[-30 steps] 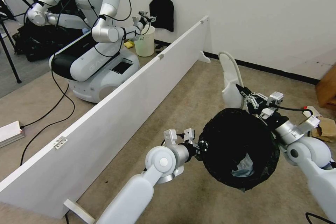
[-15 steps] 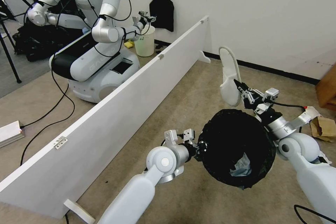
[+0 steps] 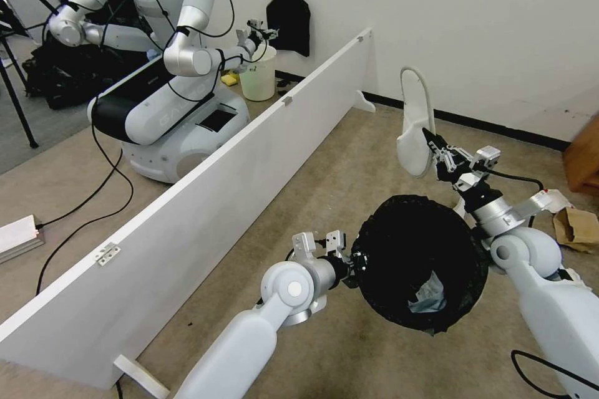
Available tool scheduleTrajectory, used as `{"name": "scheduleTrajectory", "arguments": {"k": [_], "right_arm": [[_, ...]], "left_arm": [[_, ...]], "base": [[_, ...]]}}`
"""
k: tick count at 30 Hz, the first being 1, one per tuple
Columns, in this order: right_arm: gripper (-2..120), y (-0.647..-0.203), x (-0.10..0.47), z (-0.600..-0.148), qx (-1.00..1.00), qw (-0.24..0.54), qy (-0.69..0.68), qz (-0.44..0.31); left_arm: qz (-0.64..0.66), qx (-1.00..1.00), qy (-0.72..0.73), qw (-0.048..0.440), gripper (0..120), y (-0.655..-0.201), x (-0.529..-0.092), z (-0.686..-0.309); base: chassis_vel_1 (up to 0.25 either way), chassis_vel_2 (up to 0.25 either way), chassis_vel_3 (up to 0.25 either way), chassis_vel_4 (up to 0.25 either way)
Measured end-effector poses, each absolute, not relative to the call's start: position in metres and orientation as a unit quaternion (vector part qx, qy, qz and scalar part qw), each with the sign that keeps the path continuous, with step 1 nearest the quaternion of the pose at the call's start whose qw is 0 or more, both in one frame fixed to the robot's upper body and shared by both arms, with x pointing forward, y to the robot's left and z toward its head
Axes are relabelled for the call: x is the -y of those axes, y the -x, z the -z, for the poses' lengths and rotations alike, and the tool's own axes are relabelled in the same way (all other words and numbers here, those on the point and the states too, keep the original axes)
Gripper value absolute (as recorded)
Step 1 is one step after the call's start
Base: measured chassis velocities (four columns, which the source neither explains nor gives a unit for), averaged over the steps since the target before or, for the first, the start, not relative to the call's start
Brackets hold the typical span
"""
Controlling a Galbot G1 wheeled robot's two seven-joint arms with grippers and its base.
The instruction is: Pick up the trash bin, then pick up the garbage from the floor and place it into the trash bin.
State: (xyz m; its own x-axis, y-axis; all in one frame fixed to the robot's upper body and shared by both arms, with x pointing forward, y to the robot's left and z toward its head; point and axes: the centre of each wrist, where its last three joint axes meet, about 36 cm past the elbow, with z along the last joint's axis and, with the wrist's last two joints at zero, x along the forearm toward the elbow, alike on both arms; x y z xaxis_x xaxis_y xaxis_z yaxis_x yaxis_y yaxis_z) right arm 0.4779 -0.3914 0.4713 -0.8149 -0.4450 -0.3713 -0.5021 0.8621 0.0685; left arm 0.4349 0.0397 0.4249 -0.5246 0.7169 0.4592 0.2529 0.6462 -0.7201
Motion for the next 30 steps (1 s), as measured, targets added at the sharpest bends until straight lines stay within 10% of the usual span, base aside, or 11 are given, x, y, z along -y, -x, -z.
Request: {"name": "scheduleTrajectory", "arguments": {"k": [30], "right_arm": [[0, -0.439, 0.4, -0.556, -0.936, 0.187, 0.296, -0.021]], "left_arm": [[-0.289, 0.842, 0.259, 0.376, 0, -0.451, -0.054, -0.409]], "base": [[0.0, 0.0, 0.0, 0.0]]}}
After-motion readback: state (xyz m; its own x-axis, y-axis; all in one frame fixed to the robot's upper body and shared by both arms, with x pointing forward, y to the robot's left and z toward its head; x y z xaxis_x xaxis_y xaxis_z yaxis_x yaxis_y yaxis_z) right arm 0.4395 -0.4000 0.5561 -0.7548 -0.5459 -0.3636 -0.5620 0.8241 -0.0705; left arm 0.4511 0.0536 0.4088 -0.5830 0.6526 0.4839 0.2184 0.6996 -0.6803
